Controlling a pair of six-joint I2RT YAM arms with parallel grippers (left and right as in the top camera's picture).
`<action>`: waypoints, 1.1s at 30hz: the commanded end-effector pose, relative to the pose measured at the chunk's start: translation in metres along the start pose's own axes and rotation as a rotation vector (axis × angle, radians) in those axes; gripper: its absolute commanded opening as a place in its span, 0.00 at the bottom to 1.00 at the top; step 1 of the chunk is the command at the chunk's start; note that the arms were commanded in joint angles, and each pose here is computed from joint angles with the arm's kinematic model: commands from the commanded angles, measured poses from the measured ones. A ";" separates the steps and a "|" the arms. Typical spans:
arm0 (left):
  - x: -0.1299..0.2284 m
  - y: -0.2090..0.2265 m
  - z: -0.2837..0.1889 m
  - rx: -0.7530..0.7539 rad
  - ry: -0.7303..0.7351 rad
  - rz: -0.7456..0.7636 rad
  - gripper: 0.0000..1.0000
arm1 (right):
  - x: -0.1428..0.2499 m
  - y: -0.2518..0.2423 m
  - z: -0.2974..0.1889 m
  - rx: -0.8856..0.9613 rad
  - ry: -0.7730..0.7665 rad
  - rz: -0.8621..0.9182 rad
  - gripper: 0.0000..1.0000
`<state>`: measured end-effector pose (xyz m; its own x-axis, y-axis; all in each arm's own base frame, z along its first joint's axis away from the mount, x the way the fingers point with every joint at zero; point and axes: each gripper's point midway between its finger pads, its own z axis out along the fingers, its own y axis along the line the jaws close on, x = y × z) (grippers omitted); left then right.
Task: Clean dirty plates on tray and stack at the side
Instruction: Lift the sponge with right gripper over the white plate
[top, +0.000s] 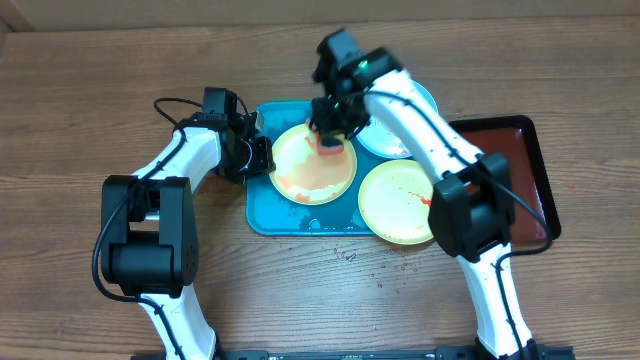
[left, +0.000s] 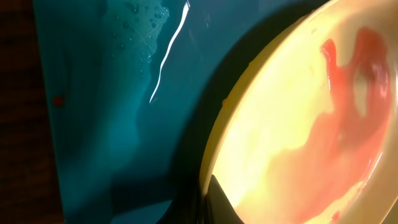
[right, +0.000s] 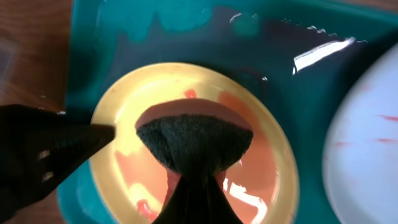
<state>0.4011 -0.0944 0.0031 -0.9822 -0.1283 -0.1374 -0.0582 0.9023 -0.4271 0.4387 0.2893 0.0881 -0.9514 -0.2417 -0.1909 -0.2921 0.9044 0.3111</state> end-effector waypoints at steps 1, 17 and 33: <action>0.009 0.024 0.010 -0.091 0.020 -0.022 0.04 | -0.022 -0.008 -0.060 -0.040 -0.089 0.030 0.04; -0.024 0.027 -0.036 -0.243 -0.080 0.012 0.04 | -0.018 -0.078 -0.112 0.004 -0.099 0.189 0.04; -0.046 -0.004 -0.140 -0.471 -0.368 0.133 0.04 | -0.019 -0.088 -0.111 0.059 -0.106 0.192 0.04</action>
<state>0.4148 -0.0335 0.0946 -0.9154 -0.1216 -0.3838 -0.1076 0.9925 -0.0577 0.4671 0.1740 0.1352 -0.9888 -0.0234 -0.1472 -0.0659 0.9544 0.2913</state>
